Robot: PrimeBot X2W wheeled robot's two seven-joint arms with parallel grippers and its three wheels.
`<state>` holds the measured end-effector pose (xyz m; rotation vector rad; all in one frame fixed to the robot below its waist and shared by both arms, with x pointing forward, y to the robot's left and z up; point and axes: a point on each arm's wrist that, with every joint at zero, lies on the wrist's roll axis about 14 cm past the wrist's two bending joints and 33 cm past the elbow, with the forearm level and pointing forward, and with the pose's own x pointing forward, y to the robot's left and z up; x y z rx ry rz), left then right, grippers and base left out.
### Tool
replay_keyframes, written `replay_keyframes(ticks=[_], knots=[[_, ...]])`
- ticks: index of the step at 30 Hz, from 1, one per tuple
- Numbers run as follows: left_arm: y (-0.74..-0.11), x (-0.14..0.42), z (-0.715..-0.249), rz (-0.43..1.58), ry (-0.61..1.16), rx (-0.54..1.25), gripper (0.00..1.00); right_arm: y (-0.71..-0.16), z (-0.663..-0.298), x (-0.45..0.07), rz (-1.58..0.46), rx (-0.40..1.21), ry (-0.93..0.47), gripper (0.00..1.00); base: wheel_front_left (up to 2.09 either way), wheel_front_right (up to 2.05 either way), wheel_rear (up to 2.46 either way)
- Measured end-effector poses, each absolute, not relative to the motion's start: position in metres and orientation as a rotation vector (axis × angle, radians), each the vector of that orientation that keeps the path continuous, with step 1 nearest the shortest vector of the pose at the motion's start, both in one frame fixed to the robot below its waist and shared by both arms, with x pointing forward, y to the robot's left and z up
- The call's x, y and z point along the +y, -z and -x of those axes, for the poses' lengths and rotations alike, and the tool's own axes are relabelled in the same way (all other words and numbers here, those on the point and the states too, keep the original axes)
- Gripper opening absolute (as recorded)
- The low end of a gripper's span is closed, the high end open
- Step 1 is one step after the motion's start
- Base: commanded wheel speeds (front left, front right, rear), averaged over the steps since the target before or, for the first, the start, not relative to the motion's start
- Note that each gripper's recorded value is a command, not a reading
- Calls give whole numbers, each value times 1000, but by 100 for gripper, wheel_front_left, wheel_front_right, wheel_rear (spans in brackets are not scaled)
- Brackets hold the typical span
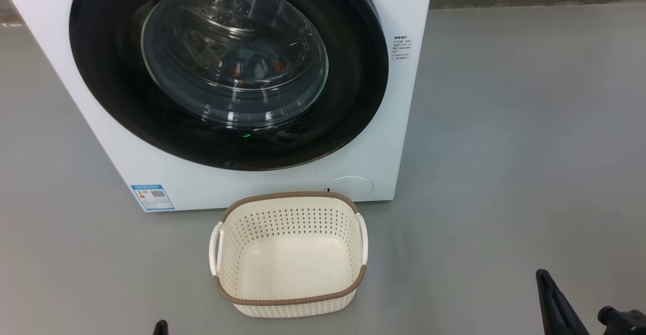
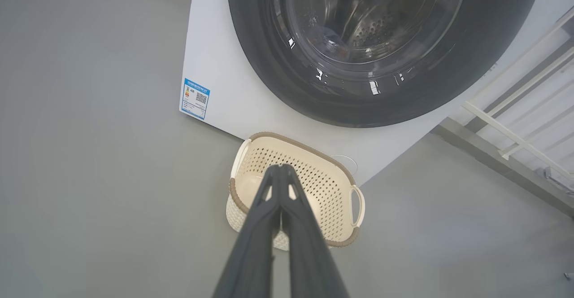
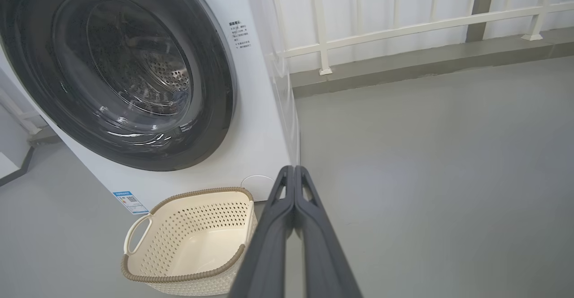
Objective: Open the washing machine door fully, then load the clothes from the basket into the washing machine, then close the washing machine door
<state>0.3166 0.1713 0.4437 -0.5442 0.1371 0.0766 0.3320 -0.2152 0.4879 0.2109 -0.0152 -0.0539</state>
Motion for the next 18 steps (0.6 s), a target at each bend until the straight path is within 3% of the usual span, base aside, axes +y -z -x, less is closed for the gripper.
replay_keyframes(ticks=[18], knots=[[-442,177,-324,720,-108,155,0,-481,-337,-220,-449,11,95,0,0,0,0]])
